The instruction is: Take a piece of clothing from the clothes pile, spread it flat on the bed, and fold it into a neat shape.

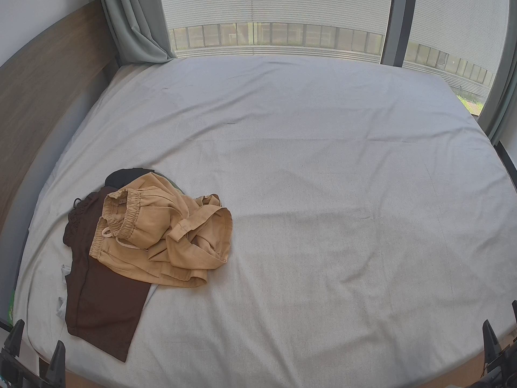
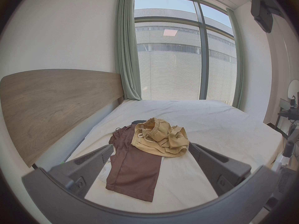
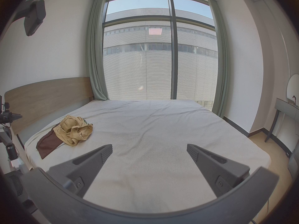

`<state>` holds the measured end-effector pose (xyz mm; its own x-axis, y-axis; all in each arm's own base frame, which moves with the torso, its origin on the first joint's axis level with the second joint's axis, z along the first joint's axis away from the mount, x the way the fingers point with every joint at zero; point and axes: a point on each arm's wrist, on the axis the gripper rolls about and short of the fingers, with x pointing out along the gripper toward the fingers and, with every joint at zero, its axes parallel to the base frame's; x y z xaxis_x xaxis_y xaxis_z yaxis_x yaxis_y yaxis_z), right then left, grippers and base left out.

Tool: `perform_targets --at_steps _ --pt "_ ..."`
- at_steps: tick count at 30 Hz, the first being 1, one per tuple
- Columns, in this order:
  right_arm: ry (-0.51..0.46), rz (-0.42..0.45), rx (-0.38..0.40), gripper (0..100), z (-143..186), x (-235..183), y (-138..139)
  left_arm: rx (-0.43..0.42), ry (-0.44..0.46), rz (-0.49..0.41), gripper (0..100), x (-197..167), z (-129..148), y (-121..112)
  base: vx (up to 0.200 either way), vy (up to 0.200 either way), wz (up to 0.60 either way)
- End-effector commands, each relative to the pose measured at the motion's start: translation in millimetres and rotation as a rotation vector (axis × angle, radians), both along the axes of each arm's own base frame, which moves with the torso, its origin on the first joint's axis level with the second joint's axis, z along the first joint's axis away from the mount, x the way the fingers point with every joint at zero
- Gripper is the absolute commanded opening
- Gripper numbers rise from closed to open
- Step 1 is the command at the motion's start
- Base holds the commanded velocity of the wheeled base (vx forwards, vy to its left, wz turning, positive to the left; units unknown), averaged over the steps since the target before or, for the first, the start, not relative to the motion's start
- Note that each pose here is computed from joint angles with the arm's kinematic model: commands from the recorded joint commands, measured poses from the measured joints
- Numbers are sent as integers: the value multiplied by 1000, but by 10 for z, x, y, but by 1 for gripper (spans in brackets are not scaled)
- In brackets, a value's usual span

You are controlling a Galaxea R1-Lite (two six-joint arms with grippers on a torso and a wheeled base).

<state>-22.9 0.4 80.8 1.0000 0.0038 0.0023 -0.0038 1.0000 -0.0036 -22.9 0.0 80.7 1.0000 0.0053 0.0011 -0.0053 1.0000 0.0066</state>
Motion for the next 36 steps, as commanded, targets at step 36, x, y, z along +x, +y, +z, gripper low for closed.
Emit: perform_targets --at_steps 36 --pt "15 4 -5 100 -51 10 1 -65 -9 -44 100 108 532 5 0 0 0"
